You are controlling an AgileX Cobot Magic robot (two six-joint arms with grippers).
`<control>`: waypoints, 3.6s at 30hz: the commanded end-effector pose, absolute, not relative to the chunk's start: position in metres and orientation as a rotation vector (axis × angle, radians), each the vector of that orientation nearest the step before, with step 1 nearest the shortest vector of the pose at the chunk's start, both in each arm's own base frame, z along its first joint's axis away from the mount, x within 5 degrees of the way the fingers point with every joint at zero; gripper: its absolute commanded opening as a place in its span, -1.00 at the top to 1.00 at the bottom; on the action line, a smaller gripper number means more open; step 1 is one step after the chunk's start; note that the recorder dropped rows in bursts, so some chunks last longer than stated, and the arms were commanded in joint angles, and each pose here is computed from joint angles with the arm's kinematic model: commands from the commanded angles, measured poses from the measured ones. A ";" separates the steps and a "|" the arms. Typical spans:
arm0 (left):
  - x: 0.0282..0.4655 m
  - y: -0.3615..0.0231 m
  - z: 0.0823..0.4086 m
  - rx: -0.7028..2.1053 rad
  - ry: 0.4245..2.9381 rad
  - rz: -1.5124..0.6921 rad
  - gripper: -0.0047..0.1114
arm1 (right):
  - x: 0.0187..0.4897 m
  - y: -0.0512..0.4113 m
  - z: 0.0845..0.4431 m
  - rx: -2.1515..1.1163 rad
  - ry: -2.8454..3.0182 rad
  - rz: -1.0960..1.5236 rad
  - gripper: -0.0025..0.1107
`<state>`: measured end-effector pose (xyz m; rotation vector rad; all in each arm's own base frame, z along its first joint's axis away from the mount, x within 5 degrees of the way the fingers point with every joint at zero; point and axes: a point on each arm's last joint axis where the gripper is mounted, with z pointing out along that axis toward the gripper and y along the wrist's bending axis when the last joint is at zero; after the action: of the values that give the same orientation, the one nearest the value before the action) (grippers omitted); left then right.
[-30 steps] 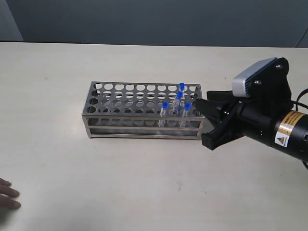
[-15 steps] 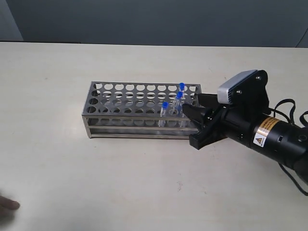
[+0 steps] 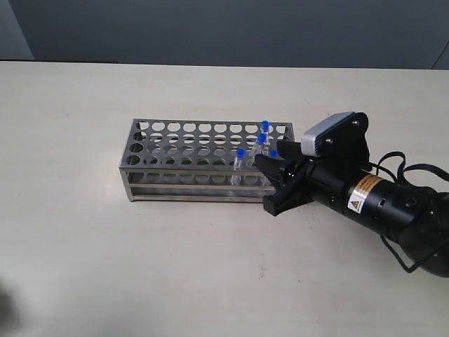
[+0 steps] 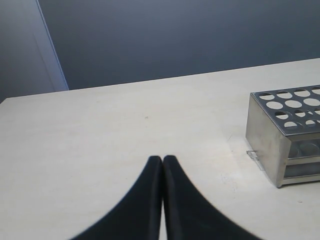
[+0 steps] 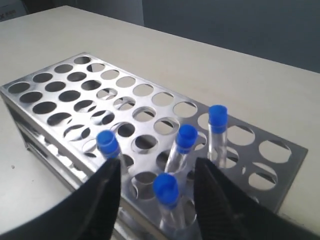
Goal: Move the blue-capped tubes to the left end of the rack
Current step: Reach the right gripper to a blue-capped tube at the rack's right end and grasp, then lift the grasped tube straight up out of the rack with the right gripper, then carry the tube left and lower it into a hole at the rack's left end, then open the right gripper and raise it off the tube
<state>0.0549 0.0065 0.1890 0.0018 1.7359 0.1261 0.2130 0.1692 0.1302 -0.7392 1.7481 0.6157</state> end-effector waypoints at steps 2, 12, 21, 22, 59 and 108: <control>0.055 0.006 0.191 0.003 1.726 0.117 0.90 | 0.225 0.177 0.127 -0.732 1.729 0.618 0.16; 0.055 0.006 0.191 0.003 1.726 0.117 0.90 | 0.225 0.176 0.120 -0.742 1.796 0.597 0.63; 0.055 0.006 0.191 0.003 1.726 0.117 0.90 | 0.221 0.172 0.165 -0.758 1.706 0.570 0.95; 0.055 0.006 0.191 0.003 1.726 0.117 0.90 | 0.220 0.171 0.180 -0.756 1.679 0.555 0.95; 0.055 0.006 0.191 0.003 1.726 0.117 0.90 | 0.306 0.367 0.194 -1.150 1.630 0.715 0.96; 0.055 0.006 0.191 0.003 1.726 0.117 0.90 | 0.274 0.232 0.274 -0.834 1.797 0.490 0.31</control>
<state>0.0549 0.0065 0.1890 0.0018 1.7359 0.1261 0.2828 0.2533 0.2856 -0.8812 1.7511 0.4472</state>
